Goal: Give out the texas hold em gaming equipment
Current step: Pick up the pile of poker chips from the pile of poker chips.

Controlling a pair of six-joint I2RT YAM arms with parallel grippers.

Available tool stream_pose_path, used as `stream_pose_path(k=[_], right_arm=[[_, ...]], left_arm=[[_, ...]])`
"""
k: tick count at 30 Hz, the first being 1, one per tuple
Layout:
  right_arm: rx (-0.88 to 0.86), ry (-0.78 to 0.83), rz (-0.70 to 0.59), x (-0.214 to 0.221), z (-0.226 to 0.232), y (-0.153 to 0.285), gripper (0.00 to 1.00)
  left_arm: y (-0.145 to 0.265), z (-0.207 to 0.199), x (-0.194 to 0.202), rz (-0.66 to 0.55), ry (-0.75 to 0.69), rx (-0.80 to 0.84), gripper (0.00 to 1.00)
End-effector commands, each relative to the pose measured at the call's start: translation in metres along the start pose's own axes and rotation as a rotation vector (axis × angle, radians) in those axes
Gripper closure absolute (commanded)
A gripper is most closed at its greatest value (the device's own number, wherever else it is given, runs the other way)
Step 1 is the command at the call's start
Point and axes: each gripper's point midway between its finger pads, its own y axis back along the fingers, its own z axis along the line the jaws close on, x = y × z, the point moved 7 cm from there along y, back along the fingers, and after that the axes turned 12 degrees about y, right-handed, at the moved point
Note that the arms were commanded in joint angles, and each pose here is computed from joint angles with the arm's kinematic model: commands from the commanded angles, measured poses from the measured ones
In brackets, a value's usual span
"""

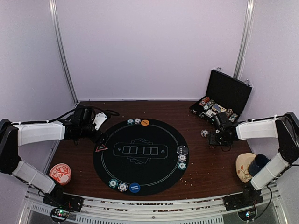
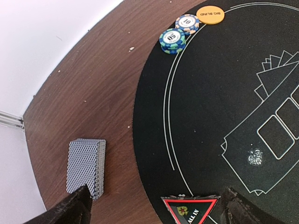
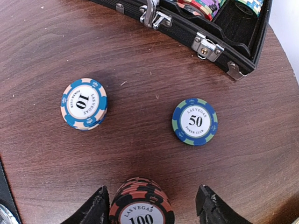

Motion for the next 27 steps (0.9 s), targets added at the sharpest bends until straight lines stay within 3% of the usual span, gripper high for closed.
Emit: stream_pose_path(k=[1,13,27], right_arm=[[-0.013,0.013,0.010,0.0037,-0.0001,-0.0036,0.39],[-0.021,0.019,0.014,0.0047,0.0006,-0.0035,0.41],[-0.020,0.021,0.009,0.0038,0.0004,-0.0030,0.59]], left_arm=[[-0.0001,0.0037,-0.0068,-0.040,0.018,-0.016,0.02],[-0.0017,0.0038,-0.0063,-0.036,0.017,-0.019,0.02],[-0.0021,0.0038,-0.0060,-0.034,0.018,-0.021,0.02]])
